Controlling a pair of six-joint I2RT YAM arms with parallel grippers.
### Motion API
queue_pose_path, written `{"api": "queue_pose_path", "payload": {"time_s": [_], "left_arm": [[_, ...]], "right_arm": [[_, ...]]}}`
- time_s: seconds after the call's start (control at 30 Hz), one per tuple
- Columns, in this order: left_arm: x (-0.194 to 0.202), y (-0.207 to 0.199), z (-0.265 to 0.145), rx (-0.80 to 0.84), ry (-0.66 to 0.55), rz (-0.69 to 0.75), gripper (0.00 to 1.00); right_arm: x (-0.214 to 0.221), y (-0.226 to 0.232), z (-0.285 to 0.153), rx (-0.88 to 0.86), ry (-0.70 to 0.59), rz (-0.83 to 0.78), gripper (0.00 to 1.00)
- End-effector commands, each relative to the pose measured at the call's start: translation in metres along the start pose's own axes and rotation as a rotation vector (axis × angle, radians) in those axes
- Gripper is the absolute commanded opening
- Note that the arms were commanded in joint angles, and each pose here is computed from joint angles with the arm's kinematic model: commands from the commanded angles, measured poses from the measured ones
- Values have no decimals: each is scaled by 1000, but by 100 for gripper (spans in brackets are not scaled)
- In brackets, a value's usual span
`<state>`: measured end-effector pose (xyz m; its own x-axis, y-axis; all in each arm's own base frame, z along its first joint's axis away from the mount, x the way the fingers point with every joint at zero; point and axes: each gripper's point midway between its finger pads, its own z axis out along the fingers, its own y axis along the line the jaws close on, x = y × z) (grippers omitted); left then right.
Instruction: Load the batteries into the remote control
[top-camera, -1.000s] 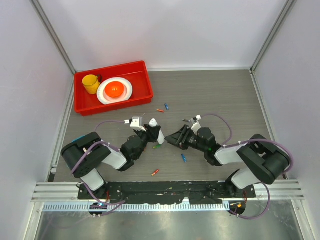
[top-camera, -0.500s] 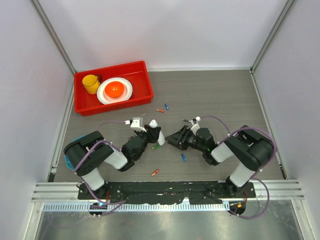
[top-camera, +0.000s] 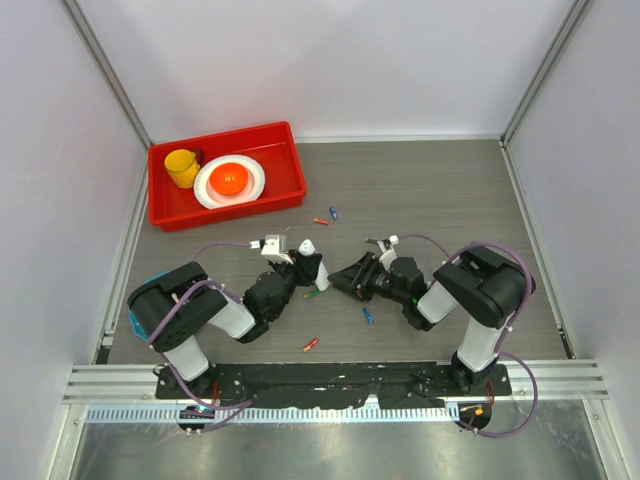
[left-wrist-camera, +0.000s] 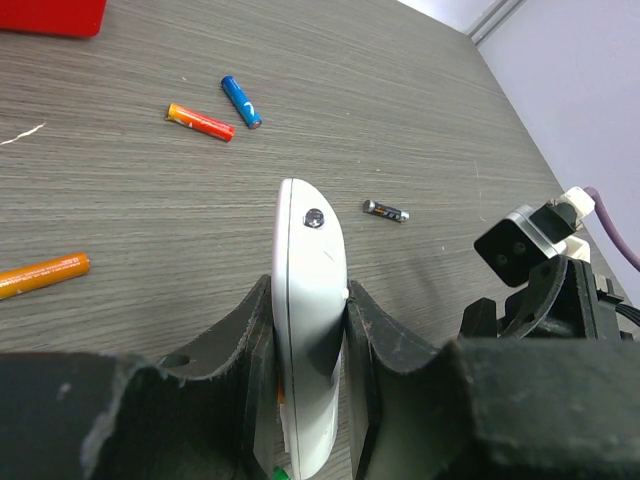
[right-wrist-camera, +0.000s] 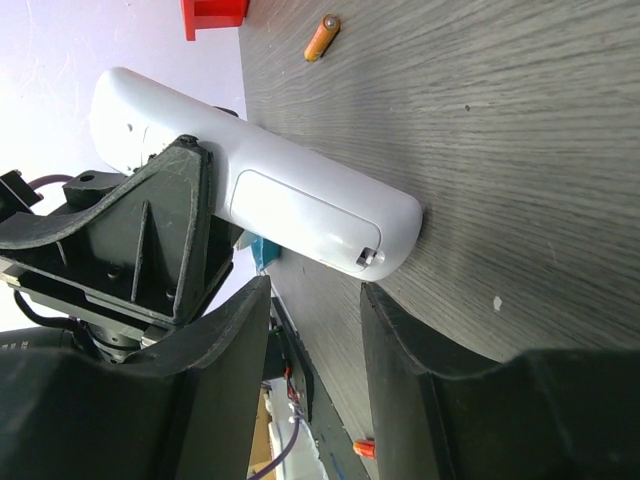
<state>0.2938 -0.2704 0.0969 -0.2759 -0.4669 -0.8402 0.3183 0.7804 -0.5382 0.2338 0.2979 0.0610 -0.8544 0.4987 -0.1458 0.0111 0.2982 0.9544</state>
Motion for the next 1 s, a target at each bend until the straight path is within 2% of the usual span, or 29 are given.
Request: {"api": "queue_pose_path", "payload": {"time_s": [0.0, 0.67, 0.97], "left_arm": [[-58, -41, 5, 134, -214, -127, 0], [-57, -44, 4, 145, -207, -145, 0], [-57, -44, 4, 148, -205, -154, 0]], "right_arm": [[-6, 23, 5, -90, -8, -16, 46], [-6, 17, 10, -101, -13, 33, 44], [-7, 17, 11, -107, -15, 40, 39]]}}
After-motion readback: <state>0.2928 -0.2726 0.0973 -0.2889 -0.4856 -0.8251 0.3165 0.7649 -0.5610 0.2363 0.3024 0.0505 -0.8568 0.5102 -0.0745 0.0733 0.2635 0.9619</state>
